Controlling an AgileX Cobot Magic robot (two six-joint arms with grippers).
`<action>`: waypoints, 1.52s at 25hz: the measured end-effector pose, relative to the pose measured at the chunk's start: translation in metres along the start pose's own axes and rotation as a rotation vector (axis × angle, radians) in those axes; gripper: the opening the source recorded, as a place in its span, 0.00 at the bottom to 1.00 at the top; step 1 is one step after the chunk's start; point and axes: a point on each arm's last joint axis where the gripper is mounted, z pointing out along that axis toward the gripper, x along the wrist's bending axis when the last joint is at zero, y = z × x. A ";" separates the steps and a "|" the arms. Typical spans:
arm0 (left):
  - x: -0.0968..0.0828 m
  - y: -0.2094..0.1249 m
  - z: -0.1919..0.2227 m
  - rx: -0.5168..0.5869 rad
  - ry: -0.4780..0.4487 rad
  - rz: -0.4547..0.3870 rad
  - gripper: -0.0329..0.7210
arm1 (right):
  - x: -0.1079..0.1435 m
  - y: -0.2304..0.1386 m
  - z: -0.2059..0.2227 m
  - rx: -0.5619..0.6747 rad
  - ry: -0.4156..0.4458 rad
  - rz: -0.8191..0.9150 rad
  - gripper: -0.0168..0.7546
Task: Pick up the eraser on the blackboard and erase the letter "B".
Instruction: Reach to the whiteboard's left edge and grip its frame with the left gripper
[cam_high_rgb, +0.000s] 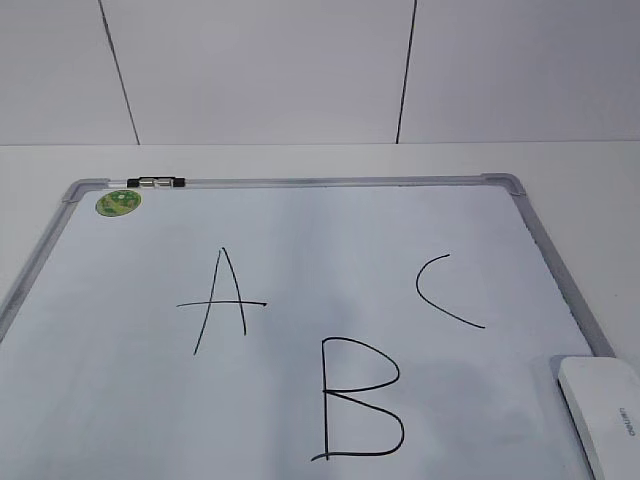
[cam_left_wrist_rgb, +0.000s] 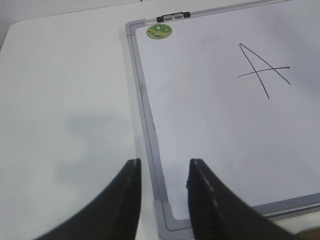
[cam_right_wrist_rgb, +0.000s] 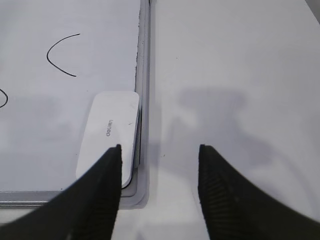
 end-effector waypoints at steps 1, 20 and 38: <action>0.000 0.000 0.000 0.000 0.000 0.000 0.36 | 0.000 0.000 0.000 0.000 0.000 0.000 0.55; 0.000 0.000 0.000 0.000 0.000 0.000 0.36 | 0.000 0.000 0.000 0.000 0.000 0.000 0.55; 0.000 0.000 0.000 0.000 0.000 0.000 0.36 | 0.004 0.013 0.002 0.149 0.045 0.047 0.55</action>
